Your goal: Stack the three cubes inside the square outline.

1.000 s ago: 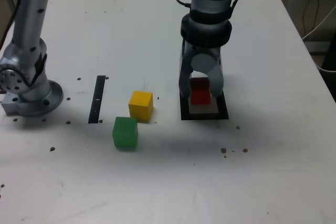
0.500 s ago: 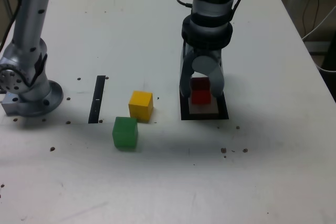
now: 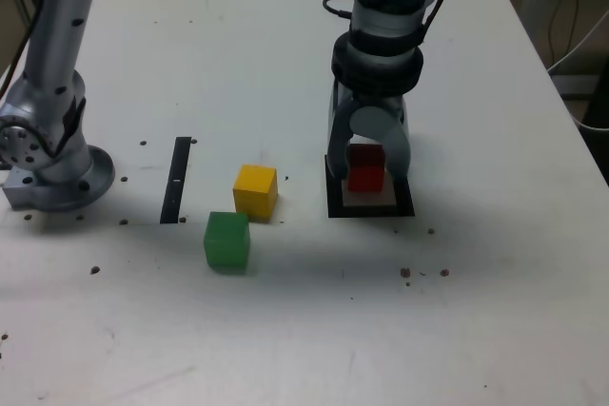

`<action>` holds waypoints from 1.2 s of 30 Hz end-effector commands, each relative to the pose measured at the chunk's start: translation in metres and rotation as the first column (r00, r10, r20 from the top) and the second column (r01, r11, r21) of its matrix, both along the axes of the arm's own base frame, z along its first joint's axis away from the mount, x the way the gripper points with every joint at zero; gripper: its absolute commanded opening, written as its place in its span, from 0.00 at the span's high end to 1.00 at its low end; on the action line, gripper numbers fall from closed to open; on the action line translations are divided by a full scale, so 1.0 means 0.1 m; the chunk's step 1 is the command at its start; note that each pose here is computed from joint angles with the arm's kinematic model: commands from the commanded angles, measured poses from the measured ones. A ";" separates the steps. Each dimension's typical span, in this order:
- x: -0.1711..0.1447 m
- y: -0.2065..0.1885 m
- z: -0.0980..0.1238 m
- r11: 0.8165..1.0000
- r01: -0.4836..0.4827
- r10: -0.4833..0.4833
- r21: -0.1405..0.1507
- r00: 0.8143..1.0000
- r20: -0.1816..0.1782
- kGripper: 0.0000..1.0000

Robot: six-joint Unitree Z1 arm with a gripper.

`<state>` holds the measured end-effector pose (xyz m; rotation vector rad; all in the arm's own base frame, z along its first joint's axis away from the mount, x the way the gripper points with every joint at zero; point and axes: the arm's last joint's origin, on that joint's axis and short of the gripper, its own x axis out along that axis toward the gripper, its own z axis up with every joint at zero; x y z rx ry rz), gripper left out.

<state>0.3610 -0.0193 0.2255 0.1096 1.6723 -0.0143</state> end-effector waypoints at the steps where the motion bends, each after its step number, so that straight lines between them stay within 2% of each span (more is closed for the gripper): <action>1: -0.03 0.00 0.03 1.000 -0.003 0.003 0.005 1.000 0.006 0.05; 3: -0.06 0.00 0.05 1.000 -0.010 0.009 0.012 1.000 0.009 0.01; 10: -0.21 -0.01 0.25 0.999 -0.024 0.022 0.044 0.998 0.050 0.01; 16: -0.62 0.06 0.63 0.995 -0.005 -0.006 0.097 0.994 0.106 0.01; 19: -0.83 0.14 0.76 0.993 0.030 -0.040 0.114 0.995 0.092 0.01; 24: -1.01 0.27 0.75 0.992 0.078 -0.080 0.099 0.997 0.010 0.01; 27: -1.05 0.31 0.67 0.992 0.088 -0.086 0.090 0.996 -0.019 0.01; 31: -1.12 0.30 0.51 0.993 0.093 -0.090 0.069 0.995 -0.041 0.01; 36: -1.21 0.23 0.30 0.995 0.102 -0.102 0.013 0.994 -0.037 0.01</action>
